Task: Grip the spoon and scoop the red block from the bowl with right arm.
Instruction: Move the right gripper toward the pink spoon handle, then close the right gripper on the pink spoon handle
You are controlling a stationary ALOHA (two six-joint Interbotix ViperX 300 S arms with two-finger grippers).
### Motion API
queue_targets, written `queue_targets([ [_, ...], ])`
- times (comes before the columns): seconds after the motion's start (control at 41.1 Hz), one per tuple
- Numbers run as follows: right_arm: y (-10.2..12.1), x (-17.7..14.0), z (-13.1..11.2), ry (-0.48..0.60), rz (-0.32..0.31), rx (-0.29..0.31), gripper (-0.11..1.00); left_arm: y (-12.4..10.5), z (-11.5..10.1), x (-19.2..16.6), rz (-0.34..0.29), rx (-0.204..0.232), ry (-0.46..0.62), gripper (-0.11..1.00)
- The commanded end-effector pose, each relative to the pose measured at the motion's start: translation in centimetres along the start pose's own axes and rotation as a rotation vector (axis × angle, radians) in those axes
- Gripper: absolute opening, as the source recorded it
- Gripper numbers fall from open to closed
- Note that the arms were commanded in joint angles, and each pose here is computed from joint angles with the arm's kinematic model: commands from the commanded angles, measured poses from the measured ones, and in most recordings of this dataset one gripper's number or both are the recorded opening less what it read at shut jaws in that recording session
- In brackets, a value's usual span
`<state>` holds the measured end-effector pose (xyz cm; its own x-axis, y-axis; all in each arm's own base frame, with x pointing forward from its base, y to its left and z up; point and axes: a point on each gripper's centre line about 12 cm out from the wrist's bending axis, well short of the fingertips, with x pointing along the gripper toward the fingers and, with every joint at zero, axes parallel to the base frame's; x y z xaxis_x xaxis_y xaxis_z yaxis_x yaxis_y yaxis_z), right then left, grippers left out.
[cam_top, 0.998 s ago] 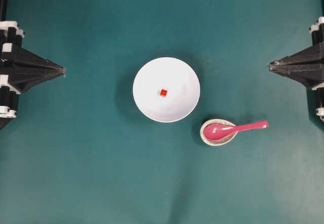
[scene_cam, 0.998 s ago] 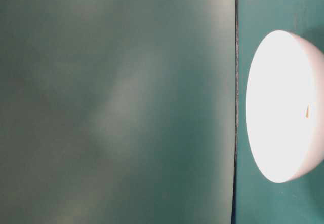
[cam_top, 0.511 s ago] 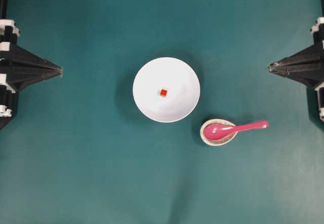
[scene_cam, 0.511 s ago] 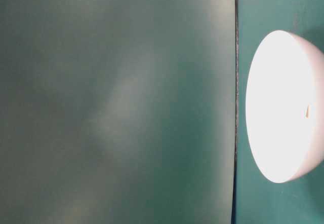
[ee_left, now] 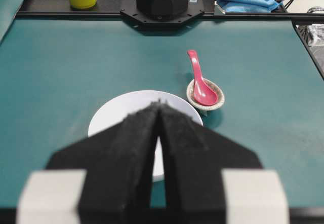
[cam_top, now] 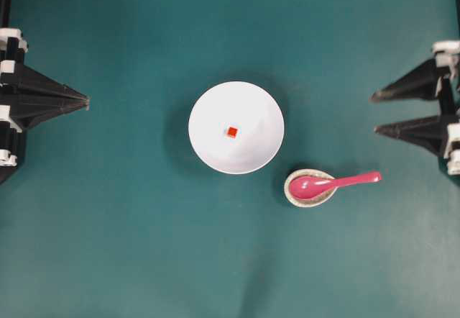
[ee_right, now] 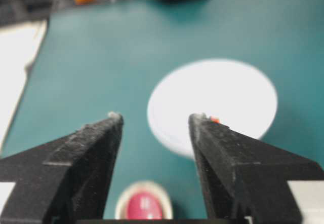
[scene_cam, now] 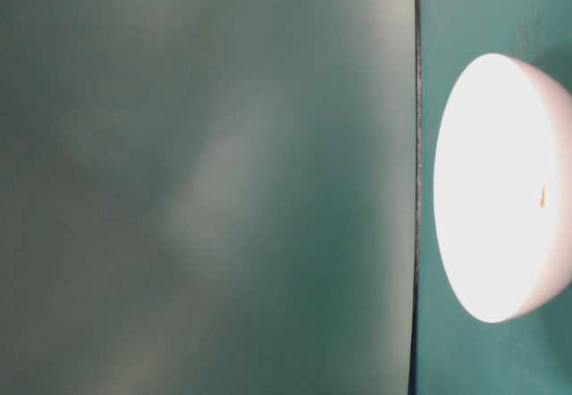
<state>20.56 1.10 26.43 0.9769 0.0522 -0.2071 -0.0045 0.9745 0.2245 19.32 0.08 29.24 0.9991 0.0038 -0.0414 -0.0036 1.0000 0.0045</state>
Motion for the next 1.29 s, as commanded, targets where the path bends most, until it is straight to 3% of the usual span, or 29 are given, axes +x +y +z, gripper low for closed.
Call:
queue_targets([
  [0.0,0.6,0.6,-1.4,0.063,0.028,-0.036,0.57,0.1,1.0,0.1,0.003,-0.002,-0.023,0.0],
  [0.219,0.5,1.2,-6.8,0.181,0.058,-0.054,0.58,0.1,1.0,0.0,0.003,-0.011,-0.015,0.0],
  [0.535,-1.0,0.6,-12.2,0.123,0.056,-0.005,0.57,0.1,0.9,0.0,0.005,-0.009,-0.006,0.0],
  [1.095,-0.9,1.0,-15.6,0.136,0.075,-0.004,0.57,0.5,0.5,0.1,0.028,-0.011,0.018,0.0],
  [1.265,-1.1,1.2,-16.4,0.131,0.053,0.002,0.57,0.5,0.5,0.1,0.028,-0.012,0.018,0.0],
])
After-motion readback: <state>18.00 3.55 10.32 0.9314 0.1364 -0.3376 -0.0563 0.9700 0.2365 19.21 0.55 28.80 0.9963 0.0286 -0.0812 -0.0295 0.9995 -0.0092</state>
